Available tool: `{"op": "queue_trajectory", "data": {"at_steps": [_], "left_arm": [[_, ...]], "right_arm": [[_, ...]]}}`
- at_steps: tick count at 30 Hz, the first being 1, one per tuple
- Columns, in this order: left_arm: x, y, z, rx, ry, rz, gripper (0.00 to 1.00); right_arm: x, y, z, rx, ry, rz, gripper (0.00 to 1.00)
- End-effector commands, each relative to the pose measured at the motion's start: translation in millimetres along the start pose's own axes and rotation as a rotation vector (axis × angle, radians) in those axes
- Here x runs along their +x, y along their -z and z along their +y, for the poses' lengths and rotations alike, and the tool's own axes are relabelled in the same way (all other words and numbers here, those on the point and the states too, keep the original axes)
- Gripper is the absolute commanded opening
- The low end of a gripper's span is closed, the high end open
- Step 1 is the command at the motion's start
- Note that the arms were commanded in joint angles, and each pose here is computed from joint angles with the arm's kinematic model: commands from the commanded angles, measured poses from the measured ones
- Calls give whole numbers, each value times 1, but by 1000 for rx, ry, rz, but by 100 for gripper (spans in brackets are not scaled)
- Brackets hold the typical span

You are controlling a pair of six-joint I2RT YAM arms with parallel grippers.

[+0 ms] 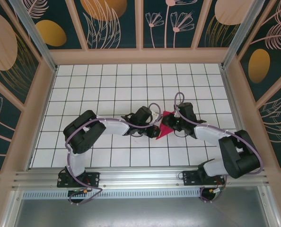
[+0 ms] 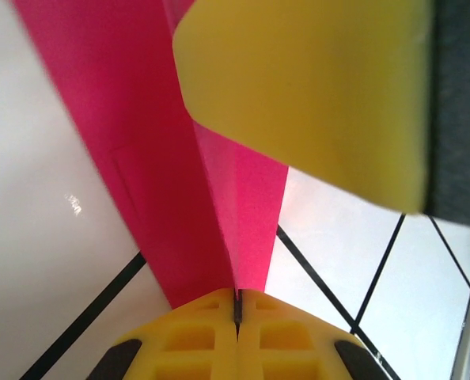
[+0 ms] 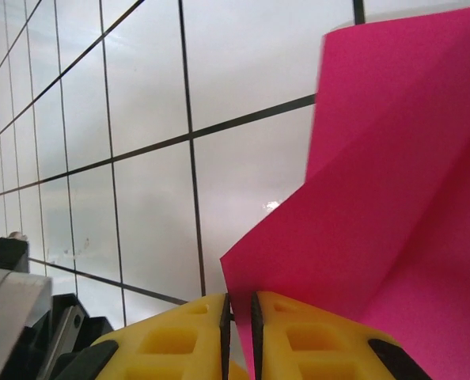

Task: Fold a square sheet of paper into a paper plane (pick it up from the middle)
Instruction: Fourth fold the wing at the center of the table.

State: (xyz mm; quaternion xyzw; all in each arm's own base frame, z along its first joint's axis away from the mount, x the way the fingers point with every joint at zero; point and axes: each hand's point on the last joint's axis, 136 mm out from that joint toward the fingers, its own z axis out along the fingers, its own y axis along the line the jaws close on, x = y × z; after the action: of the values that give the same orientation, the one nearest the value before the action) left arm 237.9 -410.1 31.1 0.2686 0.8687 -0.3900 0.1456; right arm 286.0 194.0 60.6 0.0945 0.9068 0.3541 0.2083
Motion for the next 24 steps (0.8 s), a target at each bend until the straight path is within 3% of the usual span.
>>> {"op": "queue_trajectory", "data": {"at_steps": [1,11,17,24], "left_arm": [[-7,-2,-3,46,26,-16,0],[1,-8,-1,71,37,19,0],[2,-13,1,64,34,41,0],[2,-14,-1,87,56,56,0]], "right_arm": [[-4,-5,0,-10,11,2,19],[-7,-5,-8,24,8,-12,19],[-6,5,5,-31,8,-29,20],[-2,-1,-11,20,-17,-23,19]]}}
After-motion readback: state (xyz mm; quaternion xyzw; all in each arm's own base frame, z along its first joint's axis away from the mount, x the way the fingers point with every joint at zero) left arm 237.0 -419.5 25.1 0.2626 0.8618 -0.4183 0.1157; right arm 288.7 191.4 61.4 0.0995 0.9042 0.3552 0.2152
